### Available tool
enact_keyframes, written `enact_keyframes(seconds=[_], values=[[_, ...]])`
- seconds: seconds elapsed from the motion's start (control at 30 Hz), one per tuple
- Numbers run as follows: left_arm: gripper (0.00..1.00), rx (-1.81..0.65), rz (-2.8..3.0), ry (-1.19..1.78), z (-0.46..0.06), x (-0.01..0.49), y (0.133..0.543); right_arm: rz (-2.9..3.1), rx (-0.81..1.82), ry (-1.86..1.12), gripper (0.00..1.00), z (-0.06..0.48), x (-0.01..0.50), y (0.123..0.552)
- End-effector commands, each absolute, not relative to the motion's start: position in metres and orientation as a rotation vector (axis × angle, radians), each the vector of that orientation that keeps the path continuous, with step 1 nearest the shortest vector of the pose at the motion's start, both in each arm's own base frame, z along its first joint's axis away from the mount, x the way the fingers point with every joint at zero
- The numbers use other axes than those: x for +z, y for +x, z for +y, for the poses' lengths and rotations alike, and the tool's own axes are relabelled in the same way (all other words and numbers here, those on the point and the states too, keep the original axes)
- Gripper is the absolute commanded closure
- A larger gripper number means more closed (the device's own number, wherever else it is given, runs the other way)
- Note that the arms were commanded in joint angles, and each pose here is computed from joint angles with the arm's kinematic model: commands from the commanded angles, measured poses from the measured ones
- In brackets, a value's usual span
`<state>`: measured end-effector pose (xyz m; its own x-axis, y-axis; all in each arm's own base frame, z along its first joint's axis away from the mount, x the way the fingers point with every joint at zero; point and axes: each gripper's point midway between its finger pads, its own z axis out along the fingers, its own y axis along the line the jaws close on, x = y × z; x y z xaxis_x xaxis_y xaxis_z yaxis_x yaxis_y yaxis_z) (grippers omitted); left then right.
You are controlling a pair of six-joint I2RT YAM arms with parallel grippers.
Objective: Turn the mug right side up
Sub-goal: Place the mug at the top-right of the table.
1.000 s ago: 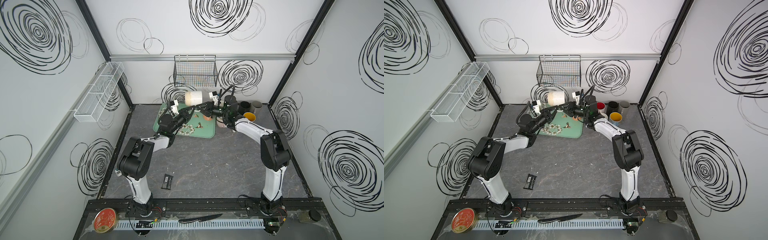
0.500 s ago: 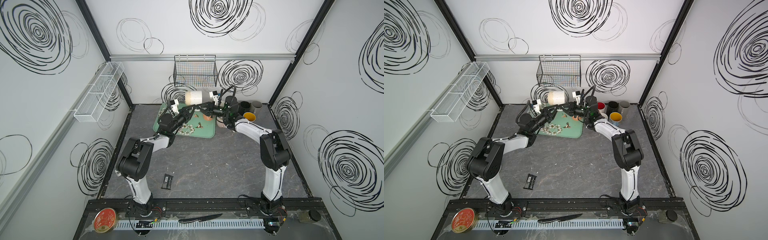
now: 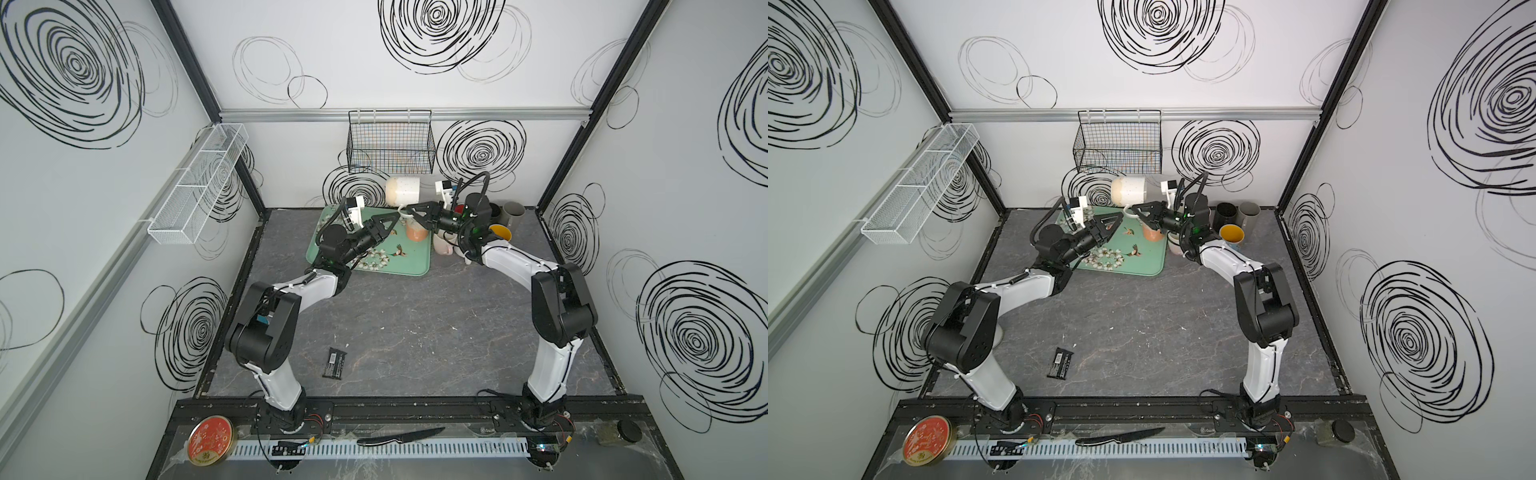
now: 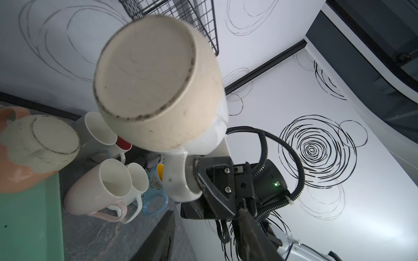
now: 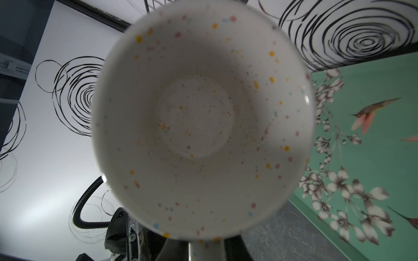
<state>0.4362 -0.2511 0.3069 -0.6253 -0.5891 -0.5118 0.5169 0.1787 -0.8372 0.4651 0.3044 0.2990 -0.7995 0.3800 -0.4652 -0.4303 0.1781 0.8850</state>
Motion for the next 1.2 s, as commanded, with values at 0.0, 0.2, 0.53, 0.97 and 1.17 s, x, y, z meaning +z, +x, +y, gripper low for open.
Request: enact_keyframes(seconds=[0.0, 0.2, 0.53, 0.97, 1.17], values=[[0.5, -1.556, 1.456, 0.077, -0.252, 0.353, 0.423, 1.657, 1.561, -0.119, 1.0, 0.273, 0.356, 0.465], [0.5, -1.339, 1.637, 0.141, -0.262, 0.323, 0.43, 1.734, 1.375, -0.034, 1.0, 0.211, 0.341, 0.477], [0.48, -0.998, 1.871, 0.35, -0.296, 0.289, 0.431, 1.816, 0.979, 0.117, 1.0, 0.087, 0.323, 0.46], [0.48, -0.877, 1.953, 0.462, -0.319, 0.264, 0.435, 1.941, 0.45, 0.517, 1.0, -0.086, 0.271, 0.416], [0.48, -0.84, 1.982, 0.482, -0.318, 0.256, 0.437, 2.096, 0.326, 0.588, 1.0, -0.104, 0.224, 0.411]])
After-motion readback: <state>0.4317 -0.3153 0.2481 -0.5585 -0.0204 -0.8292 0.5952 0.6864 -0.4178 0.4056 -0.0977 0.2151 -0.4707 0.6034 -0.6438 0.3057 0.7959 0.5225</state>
